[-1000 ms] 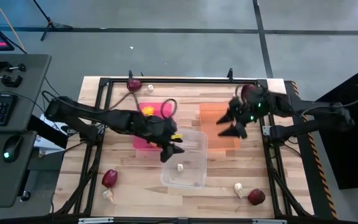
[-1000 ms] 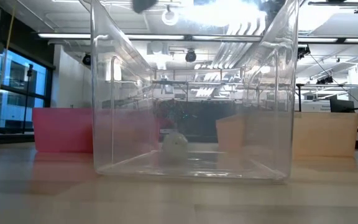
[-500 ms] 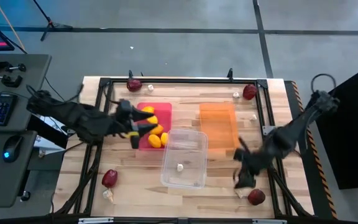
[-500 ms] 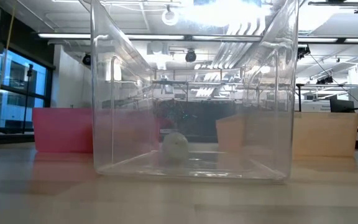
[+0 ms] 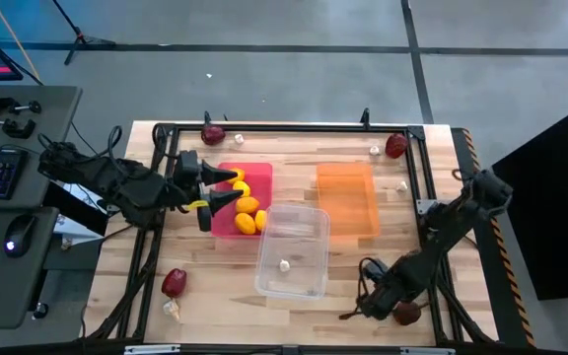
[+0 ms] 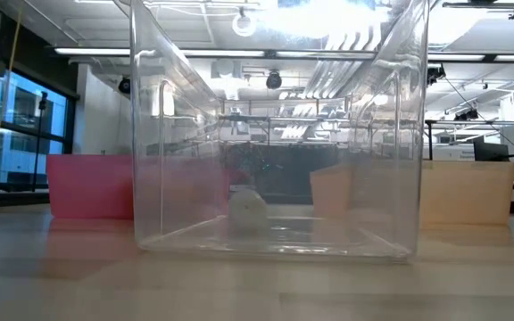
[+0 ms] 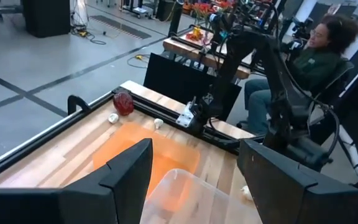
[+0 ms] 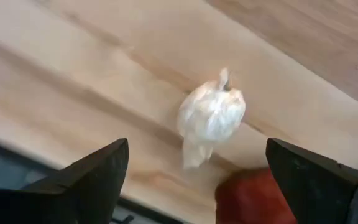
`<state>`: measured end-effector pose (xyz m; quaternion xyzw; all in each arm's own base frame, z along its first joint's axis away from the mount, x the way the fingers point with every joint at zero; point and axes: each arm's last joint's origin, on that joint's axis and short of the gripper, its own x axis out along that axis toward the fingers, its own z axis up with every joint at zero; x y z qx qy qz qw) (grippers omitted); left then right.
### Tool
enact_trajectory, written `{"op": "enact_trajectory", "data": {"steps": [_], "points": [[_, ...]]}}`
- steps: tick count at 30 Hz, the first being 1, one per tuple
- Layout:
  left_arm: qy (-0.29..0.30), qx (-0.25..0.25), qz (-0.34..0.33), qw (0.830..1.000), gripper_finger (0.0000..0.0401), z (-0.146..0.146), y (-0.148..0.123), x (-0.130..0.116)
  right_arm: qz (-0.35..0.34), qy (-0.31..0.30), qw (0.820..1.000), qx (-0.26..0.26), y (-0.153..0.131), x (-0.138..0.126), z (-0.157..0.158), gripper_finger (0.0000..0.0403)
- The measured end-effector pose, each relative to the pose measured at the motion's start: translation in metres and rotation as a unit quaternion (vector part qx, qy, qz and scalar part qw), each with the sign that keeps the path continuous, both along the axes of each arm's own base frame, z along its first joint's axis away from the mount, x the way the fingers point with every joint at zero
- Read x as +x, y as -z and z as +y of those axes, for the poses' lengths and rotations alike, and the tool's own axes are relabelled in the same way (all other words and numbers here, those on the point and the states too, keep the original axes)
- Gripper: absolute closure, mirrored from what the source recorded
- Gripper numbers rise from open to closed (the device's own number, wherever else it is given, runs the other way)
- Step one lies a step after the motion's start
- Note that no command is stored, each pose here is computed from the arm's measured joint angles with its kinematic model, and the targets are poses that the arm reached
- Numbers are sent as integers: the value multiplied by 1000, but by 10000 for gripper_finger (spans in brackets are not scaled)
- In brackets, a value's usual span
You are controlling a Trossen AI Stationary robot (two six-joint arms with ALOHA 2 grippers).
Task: Sort produce into baskets
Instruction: Put the garlic into the transparent bin
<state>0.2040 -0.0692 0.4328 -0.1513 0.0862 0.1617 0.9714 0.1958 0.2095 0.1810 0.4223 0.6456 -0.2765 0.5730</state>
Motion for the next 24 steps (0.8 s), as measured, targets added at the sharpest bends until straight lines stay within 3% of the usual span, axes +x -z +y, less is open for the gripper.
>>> {"op": "enact_trajectory", "data": {"steps": [12, 20, 24], "points": [[36, 4, 11, 999, 174, -1, 0, -3, 78, 41, 995, -54, 38, 6, 1, 109], [38, 3, -22, 999, 174, 11, -15, -30, 77, 7, 996, -38, 38, 13, -4, 244], [24, -4, -49, 999, 174, 23, -24, -56, 35, -35, 998, -26, 12, 14, -5, 316]]}}
